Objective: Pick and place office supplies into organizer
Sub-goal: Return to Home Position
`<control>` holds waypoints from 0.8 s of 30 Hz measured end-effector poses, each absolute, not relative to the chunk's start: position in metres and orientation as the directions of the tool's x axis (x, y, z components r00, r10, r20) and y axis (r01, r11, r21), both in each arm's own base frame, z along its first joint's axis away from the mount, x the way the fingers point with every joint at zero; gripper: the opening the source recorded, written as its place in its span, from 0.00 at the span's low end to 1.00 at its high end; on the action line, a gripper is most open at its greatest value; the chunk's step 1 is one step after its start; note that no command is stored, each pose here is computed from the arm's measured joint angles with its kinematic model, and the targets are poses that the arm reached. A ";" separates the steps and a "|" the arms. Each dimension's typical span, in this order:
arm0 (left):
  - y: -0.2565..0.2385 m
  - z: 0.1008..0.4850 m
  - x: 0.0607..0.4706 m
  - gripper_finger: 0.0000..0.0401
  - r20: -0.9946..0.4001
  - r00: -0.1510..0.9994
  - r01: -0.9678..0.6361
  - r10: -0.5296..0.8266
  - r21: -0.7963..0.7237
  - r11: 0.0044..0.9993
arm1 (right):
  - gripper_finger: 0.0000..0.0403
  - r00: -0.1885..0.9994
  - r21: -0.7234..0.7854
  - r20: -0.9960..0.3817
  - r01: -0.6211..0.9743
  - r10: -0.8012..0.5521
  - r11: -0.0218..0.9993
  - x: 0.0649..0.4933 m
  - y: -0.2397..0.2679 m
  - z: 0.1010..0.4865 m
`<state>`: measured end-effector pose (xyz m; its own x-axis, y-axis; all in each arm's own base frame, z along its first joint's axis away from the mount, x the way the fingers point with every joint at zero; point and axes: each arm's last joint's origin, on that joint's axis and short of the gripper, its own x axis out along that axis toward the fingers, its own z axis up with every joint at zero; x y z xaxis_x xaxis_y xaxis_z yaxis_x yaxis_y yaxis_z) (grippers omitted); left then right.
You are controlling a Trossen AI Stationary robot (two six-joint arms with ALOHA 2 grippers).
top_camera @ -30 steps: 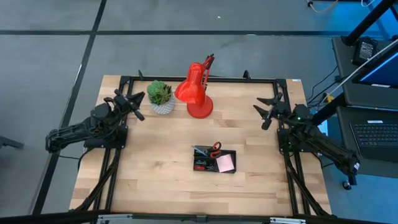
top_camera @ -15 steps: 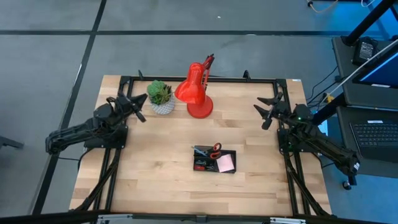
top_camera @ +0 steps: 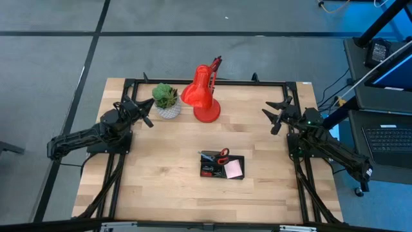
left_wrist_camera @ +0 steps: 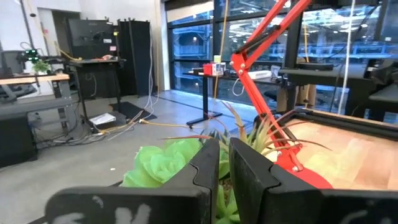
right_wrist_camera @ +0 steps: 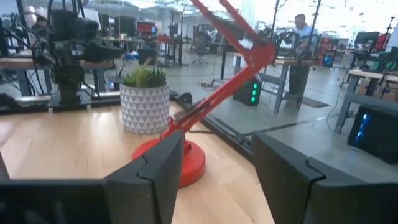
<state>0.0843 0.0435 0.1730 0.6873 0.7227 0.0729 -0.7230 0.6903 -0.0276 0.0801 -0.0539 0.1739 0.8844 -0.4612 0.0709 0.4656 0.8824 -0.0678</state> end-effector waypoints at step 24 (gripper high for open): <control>0.044 0.172 0.085 0.08 0.062 0.680 -0.733 0.731 0.051 0.678 | 0.48 0.881 0.016 0.036 0.471 -0.471 0.882 0.080 -0.054 0.171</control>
<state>0.0849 0.0439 0.1722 0.6800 0.7305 0.0622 -0.7332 0.6781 0.0508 0.0802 -0.0543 0.1706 0.8813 -0.4711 0.0363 0.4708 0.8821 0.0165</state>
